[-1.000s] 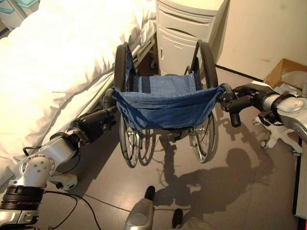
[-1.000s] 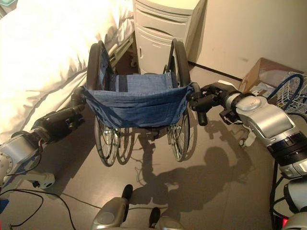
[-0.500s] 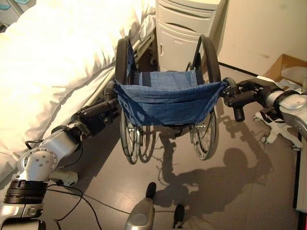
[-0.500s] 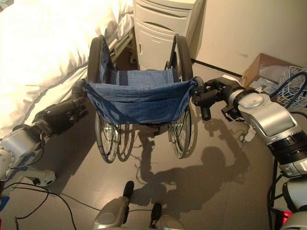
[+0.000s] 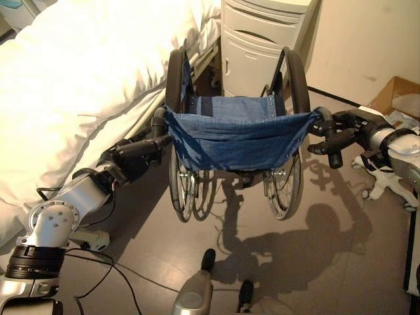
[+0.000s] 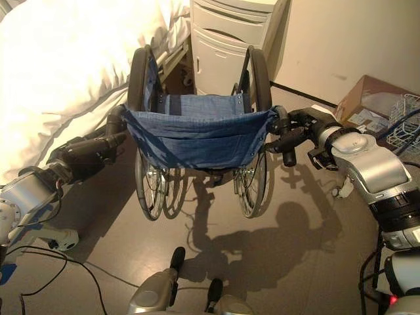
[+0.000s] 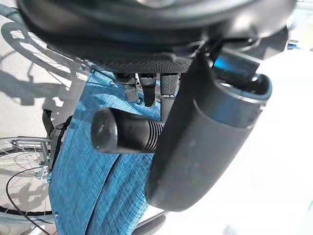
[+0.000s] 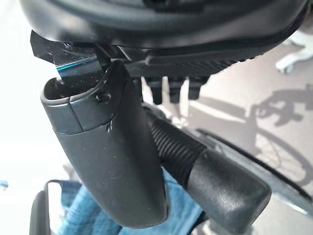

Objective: Push the wheelchair next to the bed

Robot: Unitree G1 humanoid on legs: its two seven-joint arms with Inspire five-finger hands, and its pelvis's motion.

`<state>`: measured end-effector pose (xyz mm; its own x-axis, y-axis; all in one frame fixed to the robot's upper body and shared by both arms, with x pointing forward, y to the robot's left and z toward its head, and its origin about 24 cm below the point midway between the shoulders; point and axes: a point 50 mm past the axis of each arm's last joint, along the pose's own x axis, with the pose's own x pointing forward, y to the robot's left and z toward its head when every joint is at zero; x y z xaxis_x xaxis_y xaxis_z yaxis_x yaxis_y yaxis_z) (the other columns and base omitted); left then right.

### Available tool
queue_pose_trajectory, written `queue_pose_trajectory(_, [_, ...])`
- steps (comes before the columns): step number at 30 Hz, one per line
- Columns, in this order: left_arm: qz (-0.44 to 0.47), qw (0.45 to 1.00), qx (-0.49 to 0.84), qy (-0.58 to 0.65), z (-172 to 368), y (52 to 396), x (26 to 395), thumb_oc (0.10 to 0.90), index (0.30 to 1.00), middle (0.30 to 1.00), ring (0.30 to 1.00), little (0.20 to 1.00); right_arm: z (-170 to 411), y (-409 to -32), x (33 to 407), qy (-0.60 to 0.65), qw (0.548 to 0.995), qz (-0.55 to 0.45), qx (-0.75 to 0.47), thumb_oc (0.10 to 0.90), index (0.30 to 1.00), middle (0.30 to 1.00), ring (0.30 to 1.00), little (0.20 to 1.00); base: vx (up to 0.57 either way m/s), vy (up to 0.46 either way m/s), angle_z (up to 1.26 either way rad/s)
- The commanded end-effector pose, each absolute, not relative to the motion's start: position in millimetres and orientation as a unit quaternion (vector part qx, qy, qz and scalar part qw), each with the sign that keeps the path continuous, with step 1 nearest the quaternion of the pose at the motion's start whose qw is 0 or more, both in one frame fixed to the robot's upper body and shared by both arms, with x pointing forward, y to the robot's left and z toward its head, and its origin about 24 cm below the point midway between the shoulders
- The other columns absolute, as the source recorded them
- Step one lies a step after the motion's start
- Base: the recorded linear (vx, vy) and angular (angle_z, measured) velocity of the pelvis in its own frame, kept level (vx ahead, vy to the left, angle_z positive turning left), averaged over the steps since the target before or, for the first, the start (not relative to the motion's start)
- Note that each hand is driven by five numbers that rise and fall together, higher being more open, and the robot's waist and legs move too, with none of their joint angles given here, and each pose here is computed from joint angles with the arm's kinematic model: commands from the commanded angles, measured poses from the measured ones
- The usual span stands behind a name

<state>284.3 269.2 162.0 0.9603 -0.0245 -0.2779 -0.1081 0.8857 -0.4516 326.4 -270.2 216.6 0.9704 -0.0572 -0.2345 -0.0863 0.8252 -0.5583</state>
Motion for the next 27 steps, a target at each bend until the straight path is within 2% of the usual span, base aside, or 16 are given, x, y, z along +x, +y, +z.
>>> queue_pose_trajectory(1, [0.096, 0.964, -0.244, -0.039, 225.3, 319.1, 273.3, 0.800, 0.900, 0.900, 0.900, 0.900, 257.6, -262.0, 323.9, -0.027, 0.950, -0.022, -0.311, 0.800, 0.900, 0.900, 0.900, 0.900, 0.00, -0.009, 0.03])
queue_pose_trajectory(12, [0.154, 0.953, -0.252, -0.064, 223.2, 352.4, 248.8, 0.800, 0.900, 0.900, 0.900, 0.900, 259.8, -321.8, 284.3, -0.049, 0.952, -0.143, -0.265, 0.800, 0.900, 0.900, 0.900, 0.900, -0.01, -0.006, 0.12])
queue_pose_trajectory(21, [0.202, 0.943, -0.242, -0.106, 226.6, 371.0, 225.9, 0.800, 0.900, 0.900, 0.900, 0.900, 227.6, -352.6, 252.9, -0.024, 0.951, -0.212, -0.225, 0.800, 0.900, 0.900, 0.900, 0.900, 0.02, -0.005, 0.17])
queue_pose_trajectory(27, [0.225, 0.938, -0.247, -0.087, 213.7, 380.9, 216.7, 0.800, 0.900, 0.900, 0.900, 0.900, 214.6, -369.4, 237.1, -0.005, 0.938, -0.278, -0.207, 0.800, 0.900, 0.900, 0.900, 0.900, 0.00, 0.000, 0.00])
